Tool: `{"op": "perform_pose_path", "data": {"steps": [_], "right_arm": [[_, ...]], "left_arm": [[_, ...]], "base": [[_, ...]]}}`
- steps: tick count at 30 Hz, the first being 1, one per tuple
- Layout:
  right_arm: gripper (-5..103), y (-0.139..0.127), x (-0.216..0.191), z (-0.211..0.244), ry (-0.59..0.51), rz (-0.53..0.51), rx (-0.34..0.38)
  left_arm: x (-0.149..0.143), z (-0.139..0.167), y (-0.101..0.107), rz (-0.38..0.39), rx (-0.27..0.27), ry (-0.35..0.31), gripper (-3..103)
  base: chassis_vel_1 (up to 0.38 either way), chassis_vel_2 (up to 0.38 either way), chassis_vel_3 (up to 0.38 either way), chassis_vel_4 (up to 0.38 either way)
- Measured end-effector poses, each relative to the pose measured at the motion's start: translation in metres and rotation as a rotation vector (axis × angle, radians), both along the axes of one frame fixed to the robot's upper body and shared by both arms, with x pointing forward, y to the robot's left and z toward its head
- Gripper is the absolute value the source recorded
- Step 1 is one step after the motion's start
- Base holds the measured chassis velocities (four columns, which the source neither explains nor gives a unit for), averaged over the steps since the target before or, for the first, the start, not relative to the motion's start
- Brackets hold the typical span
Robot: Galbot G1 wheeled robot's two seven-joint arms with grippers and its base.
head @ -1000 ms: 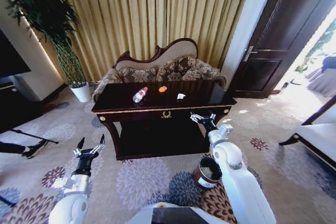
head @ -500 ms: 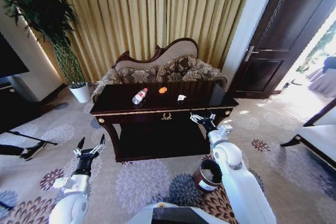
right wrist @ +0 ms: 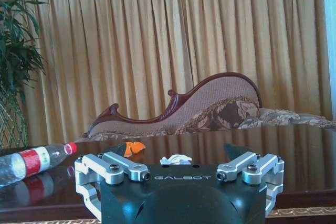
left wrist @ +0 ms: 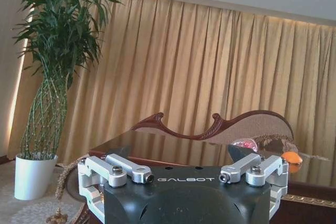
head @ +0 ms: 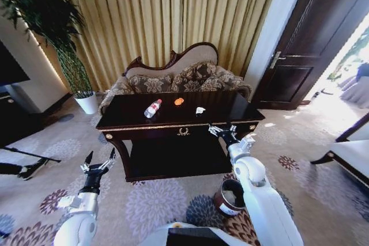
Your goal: Move to the front of the table and place the trash on the table into the trash bin.
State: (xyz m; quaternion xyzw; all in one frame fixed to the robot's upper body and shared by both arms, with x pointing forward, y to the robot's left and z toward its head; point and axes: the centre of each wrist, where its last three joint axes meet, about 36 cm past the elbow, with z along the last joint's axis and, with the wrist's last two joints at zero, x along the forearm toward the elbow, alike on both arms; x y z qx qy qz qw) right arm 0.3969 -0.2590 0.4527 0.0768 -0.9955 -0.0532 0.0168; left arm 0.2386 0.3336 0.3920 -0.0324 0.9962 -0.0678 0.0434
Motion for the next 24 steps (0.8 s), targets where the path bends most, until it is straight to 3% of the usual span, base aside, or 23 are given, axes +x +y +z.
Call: {"op": "perform_pose_path", "data": {"steps": [14, 24], "right_arm": [[100, 0.002, 0.0, 0.002, -0.006, 0.008, 0.001], [100, 0.018, -0.002, 0.002, 0.003, 0.014, 0.016]], "left_arm": [[-0.001, -0.001, 0.0, 0.0, -0.003, 0.003, 100], [0.001, 0.0, 0.0, -0.004, -0.001, -0.002, 100]], "base": [[-0.074, 0.085, 0.073, -0.077], [-0.034, 0.029, 0.03, -0.032]]}}
